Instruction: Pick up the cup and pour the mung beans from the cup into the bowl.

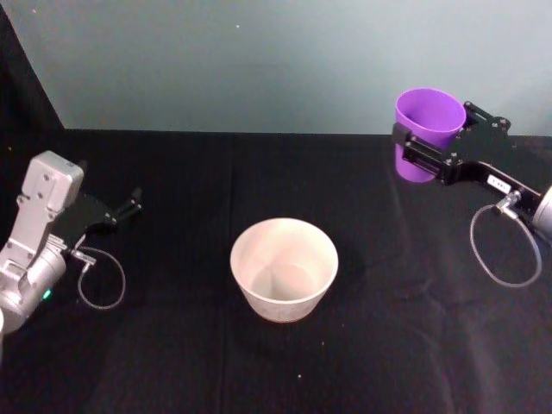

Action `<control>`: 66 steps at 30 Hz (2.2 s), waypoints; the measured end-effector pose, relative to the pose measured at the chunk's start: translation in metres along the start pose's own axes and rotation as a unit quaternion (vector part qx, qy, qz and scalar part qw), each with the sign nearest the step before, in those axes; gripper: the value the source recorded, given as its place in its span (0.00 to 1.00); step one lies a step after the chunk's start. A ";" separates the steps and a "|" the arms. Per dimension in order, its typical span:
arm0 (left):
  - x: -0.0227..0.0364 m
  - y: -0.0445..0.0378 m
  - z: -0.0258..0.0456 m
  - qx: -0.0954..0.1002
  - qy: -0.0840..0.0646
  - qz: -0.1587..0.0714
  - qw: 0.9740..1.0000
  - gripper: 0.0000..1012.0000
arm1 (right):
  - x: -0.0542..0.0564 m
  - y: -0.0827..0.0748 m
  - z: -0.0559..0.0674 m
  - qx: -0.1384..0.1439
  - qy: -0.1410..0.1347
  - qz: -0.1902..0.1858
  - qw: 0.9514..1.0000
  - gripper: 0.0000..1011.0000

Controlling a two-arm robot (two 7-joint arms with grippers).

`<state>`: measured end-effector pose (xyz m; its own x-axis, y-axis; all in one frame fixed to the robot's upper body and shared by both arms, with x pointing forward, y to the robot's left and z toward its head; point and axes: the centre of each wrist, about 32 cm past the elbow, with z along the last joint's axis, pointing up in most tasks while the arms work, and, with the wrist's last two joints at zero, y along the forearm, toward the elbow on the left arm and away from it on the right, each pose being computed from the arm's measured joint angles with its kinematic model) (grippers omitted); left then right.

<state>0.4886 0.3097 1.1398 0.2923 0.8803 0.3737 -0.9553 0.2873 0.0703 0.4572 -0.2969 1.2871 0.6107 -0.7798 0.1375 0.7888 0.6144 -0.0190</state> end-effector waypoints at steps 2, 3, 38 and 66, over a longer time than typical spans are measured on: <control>0.0000 0.0000 0.0000 0.000 0.000 0.000 1.000 0.99 | 0.000 0.000 0.000 0.000 0.000 0.000 1.000 0.72; 0.0000 0.0000 0.0000 0.000 0.000 0.000 1.000 0.99 | 0.000 0.000 0.000 0.000 0.000 0.000 1.000 0.72; 0.0000 0.0000 0.0000 0.000 0.000 0.000 1.000 0.99 | 0.000 0.000 0.000 0.000 0.000 0.000 1.000 0.72; 0.0000 0.0000 0.0000 0.000 0.000 0.000 1.000 0.99 | 0.000 0.000 0.000 0.000 0.000 0.000 1.000 0.72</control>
<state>0.4886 0.3097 1.1398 0.2923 0.8803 0.3737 -0.9552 0.2873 0.0702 0.4572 -0.2969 1.2872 0.6106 -0.7799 0.1375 0.7888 0.6143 -0.0189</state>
